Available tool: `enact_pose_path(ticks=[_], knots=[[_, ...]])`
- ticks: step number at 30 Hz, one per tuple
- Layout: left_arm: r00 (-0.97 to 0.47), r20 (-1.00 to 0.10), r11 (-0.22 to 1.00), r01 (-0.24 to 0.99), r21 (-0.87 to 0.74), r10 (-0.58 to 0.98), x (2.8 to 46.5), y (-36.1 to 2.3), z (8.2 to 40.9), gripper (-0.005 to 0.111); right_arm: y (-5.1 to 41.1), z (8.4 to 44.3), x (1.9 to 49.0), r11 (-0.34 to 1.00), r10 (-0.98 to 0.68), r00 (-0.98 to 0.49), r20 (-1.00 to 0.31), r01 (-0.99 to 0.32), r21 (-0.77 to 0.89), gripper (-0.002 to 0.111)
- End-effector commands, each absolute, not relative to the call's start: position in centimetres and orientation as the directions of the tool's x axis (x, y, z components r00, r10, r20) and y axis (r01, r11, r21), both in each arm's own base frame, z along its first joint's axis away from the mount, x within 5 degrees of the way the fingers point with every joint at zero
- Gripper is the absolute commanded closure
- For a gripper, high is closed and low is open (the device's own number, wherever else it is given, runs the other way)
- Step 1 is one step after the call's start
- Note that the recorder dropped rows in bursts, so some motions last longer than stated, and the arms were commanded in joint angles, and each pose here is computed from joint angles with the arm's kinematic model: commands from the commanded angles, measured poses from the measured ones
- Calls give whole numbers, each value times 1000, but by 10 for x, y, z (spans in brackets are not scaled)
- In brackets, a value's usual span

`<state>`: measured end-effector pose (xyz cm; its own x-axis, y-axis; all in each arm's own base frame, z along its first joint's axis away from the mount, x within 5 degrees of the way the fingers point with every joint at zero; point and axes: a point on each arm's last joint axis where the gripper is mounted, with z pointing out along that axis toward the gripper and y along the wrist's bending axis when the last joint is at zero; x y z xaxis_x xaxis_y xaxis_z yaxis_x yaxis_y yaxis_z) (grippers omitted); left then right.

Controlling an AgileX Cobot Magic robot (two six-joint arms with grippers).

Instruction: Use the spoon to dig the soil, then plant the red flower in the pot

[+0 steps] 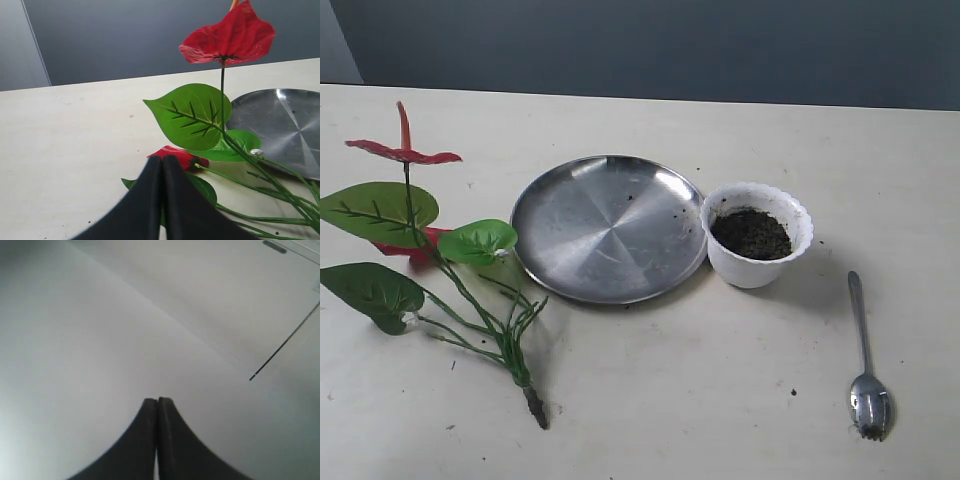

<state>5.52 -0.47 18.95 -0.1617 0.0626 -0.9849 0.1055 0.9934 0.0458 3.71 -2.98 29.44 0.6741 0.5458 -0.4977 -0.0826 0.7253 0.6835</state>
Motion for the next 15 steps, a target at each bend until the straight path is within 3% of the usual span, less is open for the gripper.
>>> enact_pose_path(ticks=[1,3,7,10,15], knots=[[-146,-988,993,111,41,57,55,-5,192,106,-19,330,67,956,137,384,-913,189,223,109],[-146,-988,993,111,41,57,55,-5,192,106,-25,343,88,963,41,176,-984,257,86,109],[-146,-988,993,111,41,57,55,-5,192,106,-44,361,129,938,78,-246,-966,347,-12,109],[-146,-988,993,111,41,57,55,-5,192,106,-51,363,161,945,121,-505,-855,322,-56,109],[-146,-988,993,111,41,57,55,-5,192,106,-38,341,215,973,191,-785,-590,233,5,109]])
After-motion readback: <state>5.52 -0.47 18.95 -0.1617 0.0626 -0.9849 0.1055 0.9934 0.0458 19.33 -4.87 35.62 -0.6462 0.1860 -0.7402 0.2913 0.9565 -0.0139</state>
